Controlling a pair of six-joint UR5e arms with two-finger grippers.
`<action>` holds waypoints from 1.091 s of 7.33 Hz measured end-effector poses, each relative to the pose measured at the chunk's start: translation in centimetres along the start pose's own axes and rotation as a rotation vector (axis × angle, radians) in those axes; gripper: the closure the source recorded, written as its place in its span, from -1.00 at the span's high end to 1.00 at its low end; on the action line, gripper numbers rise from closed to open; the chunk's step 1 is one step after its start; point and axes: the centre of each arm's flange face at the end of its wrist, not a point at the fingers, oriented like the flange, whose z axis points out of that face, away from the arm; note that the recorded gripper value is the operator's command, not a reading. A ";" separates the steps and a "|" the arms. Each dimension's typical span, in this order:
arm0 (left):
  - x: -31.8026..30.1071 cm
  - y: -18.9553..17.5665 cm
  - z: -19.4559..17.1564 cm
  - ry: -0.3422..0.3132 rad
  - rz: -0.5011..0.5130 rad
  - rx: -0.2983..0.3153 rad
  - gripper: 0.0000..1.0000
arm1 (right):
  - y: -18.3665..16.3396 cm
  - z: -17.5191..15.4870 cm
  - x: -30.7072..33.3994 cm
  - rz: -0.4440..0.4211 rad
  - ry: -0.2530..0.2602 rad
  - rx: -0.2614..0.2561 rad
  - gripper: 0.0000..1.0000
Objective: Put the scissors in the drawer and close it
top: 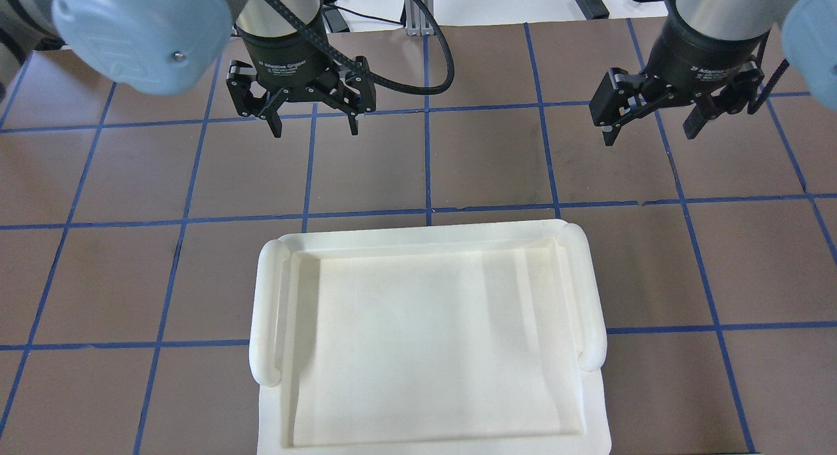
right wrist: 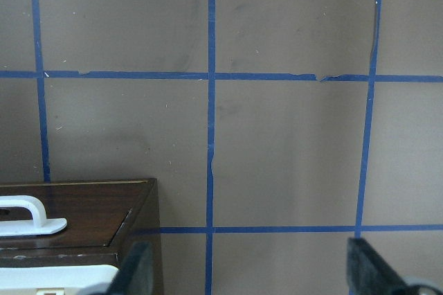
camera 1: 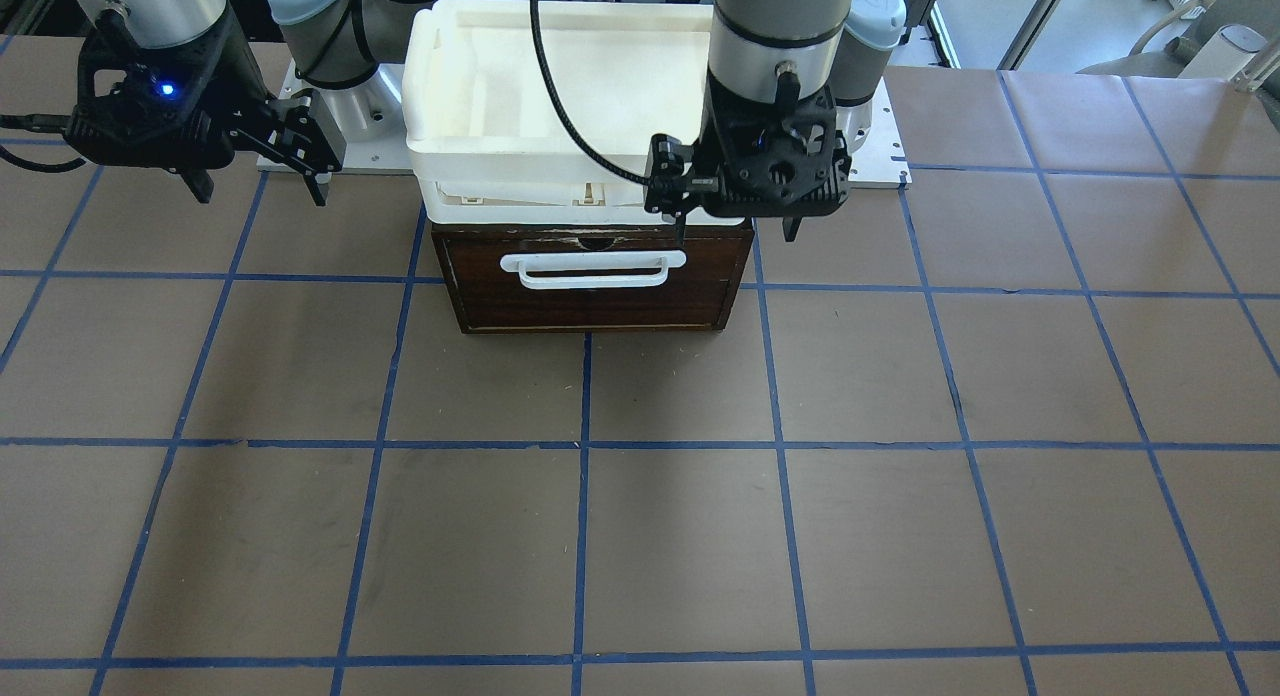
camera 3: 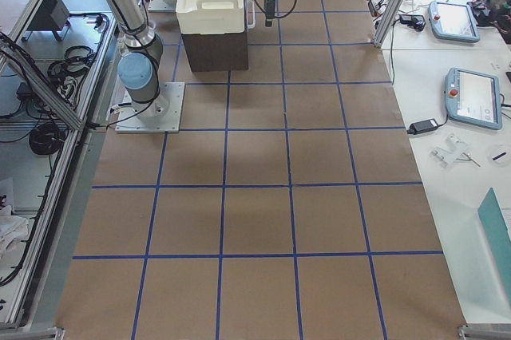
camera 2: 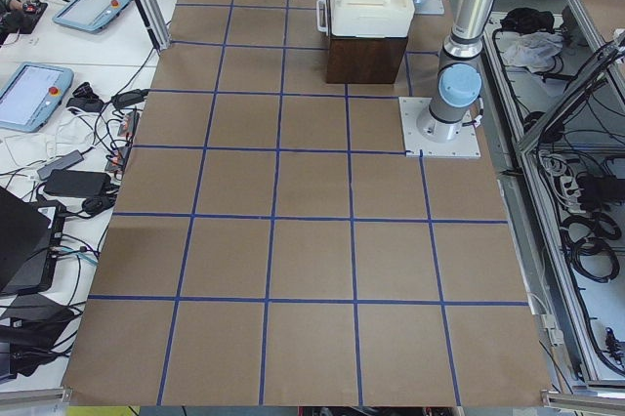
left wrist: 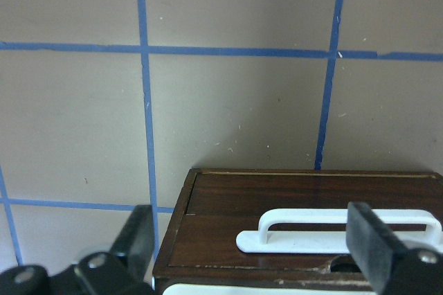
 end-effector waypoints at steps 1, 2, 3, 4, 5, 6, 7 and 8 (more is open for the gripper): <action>-0.7 0.5 -0.9 0.006 0.012 0.025 1.00 | 0.0 0.0 0.0 0.000 0.001 -0.001 1.00; -1.2 0.8 -1.2 0.009 0.014 0.038 1.00 | 0.0 0.1 0.1 0.000 0.007 -0.002 1.00; -1.9 0.7 -1.3 0.017 0.009 0.070 1.00 | 0.0 0.1 0.3 0.003 0.026 -0.003 1.00; -3.2 0.3 -1.2 0.026 0.009 0.111 1.00 | 0.0 0.2 0.4 0.006 0.046 -0.006 1.00; -4.9 0.2 -1.1 0.028 0.020 0.135 1.00 | 0.1 0.3 0.5 0.006 0.056 -0.010 1.00; -6.2 0.2 -1.1 0.026 0.029 0.147 1.00 | 0.2 0.5 0.5 0.010 0.057 -0.012 1.00; -6.8 0.7 -1.0 0.025 0.034 0.149 1.00 | 0.2 0.5 0.5 0.013 0.055 -0.012 1.00; -7.0 1.4 -0.8 0.024 0.036 0.147 1.00 | 0.2 0.5 0.5 0.010 0.050 -0.010 1.00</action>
